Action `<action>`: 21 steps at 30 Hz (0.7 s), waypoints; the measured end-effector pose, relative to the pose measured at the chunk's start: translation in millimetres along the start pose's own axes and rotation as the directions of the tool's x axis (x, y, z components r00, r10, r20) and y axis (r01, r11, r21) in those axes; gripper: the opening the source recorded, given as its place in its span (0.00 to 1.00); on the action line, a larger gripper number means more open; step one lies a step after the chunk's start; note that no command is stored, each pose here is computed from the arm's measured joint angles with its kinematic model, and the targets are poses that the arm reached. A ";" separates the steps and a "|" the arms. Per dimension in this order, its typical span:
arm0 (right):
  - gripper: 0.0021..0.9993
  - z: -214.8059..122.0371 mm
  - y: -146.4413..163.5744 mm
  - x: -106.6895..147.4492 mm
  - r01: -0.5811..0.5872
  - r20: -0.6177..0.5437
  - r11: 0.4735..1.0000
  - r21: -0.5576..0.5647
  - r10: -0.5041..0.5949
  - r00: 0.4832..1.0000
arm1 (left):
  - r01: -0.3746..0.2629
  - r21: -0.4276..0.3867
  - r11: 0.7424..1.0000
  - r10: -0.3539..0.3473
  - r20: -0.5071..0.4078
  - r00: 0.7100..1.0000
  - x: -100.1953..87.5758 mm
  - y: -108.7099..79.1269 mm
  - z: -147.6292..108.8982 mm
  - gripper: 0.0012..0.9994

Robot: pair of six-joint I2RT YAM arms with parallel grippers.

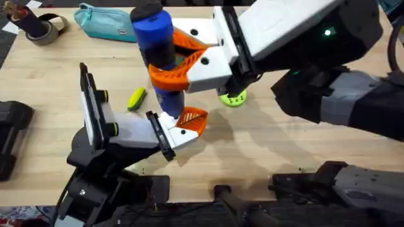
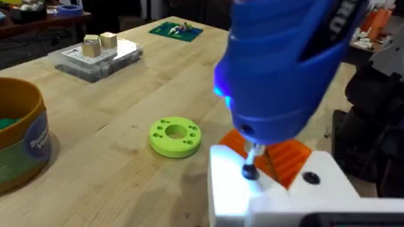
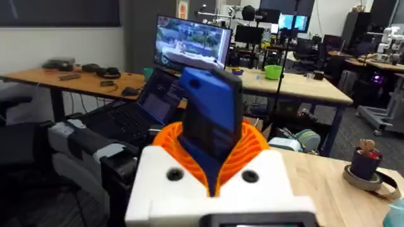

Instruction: Pick up the gripper from the table and insert it into the empty holder that is missing its gripper. Then pick up a screw, insert it into the mounting hole, and use the screwdriver to tighten it. Finally, clean up the table by picking up the vegetable and placing it into the bucket.

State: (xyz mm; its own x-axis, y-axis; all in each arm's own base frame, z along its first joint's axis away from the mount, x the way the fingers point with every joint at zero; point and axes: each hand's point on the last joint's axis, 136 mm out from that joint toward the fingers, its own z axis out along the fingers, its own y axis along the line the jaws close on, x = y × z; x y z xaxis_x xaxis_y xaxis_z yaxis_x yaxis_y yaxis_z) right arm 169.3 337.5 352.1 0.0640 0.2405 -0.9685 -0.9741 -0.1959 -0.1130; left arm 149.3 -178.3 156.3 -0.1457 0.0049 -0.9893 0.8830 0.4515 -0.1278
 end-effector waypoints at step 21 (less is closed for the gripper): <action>0.03 1.0 -1.1 2.4 0.013 0.005 1.000 -0.003 -0.013 1.000 | 0.000 0.000 1.000 0.000 0.000 1.000 0.1 -0.1 0.0 0.01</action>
State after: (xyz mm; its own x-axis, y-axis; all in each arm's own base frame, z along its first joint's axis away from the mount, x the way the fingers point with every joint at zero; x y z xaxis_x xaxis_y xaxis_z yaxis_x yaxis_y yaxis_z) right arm 170.3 339.2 350.2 0.0758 0.2473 -0.9660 -0.9725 -0.1954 -0.1263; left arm 149.3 -178.3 156.2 -0.1458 0.0052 -0.9893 0.8832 0.4512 -0.1278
